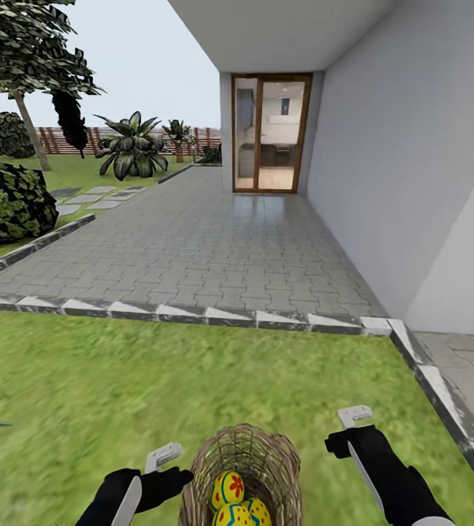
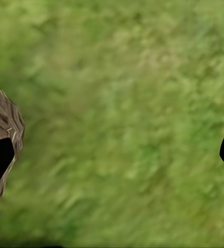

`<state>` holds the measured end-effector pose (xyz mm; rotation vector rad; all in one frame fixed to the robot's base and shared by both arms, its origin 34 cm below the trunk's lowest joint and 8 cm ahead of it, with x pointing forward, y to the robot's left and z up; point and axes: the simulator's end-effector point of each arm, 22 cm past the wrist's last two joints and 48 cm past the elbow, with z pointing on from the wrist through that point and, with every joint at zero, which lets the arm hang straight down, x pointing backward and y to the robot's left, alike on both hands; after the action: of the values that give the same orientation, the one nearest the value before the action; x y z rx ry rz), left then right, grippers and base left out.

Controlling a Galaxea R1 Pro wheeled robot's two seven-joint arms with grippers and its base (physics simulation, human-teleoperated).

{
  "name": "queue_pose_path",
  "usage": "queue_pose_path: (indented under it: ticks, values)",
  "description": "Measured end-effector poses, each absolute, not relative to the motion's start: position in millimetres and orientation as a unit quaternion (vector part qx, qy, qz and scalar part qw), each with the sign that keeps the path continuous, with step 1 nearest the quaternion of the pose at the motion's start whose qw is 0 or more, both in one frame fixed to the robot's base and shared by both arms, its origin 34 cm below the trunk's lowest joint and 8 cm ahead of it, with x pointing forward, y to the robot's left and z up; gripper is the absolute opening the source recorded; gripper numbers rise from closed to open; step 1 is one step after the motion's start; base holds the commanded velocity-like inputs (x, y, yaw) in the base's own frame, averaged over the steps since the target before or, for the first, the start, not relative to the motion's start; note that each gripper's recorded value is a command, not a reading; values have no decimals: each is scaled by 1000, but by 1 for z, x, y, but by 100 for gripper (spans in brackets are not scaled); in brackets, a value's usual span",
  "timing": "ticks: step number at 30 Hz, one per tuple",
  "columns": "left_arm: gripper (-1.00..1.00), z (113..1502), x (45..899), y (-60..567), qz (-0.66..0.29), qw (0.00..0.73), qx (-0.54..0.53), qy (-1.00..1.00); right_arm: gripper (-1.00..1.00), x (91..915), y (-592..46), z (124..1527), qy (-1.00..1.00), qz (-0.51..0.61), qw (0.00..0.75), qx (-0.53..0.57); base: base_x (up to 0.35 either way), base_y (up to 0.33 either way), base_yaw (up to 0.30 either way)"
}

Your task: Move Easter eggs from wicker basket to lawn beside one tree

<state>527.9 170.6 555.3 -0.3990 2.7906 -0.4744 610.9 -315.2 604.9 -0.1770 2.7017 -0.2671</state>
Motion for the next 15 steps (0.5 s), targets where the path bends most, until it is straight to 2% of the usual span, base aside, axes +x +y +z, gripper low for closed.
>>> queue_pose_path:
  ticks: [10,15]
  values:
    - [100,539,527,160,-169,140,-139,966,100,610,-316,588,971,-97,209,-64,0,0,0]
    - [100,532,531,169,-128,151,-165,966,100,609,-315,582,971,-96,209,-64,0,0,0]
